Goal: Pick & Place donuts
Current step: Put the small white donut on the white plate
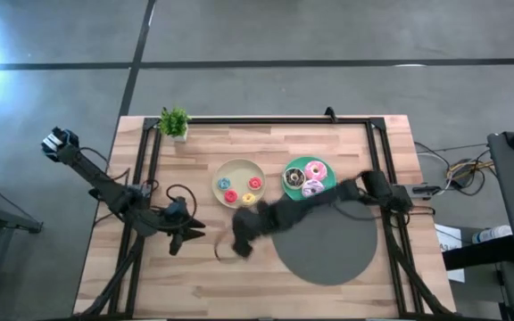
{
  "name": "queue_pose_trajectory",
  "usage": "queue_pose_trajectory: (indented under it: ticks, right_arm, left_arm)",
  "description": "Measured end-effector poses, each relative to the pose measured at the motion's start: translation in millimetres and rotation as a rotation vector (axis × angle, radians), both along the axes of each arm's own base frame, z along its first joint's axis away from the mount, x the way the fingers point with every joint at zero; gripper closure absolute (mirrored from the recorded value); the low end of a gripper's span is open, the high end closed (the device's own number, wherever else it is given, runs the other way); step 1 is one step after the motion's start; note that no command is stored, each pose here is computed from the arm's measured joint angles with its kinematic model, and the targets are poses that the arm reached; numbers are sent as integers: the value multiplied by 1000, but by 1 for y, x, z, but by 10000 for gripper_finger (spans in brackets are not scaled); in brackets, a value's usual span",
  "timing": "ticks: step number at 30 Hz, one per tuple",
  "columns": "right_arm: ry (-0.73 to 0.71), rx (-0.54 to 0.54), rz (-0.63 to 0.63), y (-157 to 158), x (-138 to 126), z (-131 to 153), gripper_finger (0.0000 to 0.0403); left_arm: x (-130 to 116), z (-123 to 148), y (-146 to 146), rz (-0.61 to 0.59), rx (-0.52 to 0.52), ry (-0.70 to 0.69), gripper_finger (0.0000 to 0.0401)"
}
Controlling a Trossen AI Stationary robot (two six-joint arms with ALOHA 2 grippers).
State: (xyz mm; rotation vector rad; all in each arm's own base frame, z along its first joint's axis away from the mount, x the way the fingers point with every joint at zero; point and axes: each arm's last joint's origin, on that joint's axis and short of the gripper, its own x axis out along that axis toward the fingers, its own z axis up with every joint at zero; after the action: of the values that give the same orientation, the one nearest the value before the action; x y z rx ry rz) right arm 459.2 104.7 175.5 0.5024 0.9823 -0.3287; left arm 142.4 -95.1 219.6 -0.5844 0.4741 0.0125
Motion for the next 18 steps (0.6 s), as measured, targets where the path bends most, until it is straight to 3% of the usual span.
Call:
queue_pose_trajectory:
  ticks: [4, 11, 14, 18]
  right_arm:
    - [-15, -58, -90, -64, 14, 22, 389]
    - [-30, -57, -245, -167, 17, 29, 389]
    - [-21, -45, -251, -189, 18, 24, 389]
    - [3, -29, -253, -196, 25, 12, 390]
  left_arm:
    - [-7, 7, 5, 12, -9, -33, 284]
    - [-12, 12, 11, 59, 27, -73, 284]
    - [-13, 12, 12, 77, 49, -84, 284]
    - [-12, 12, 13, 87, 64, -87, 284]
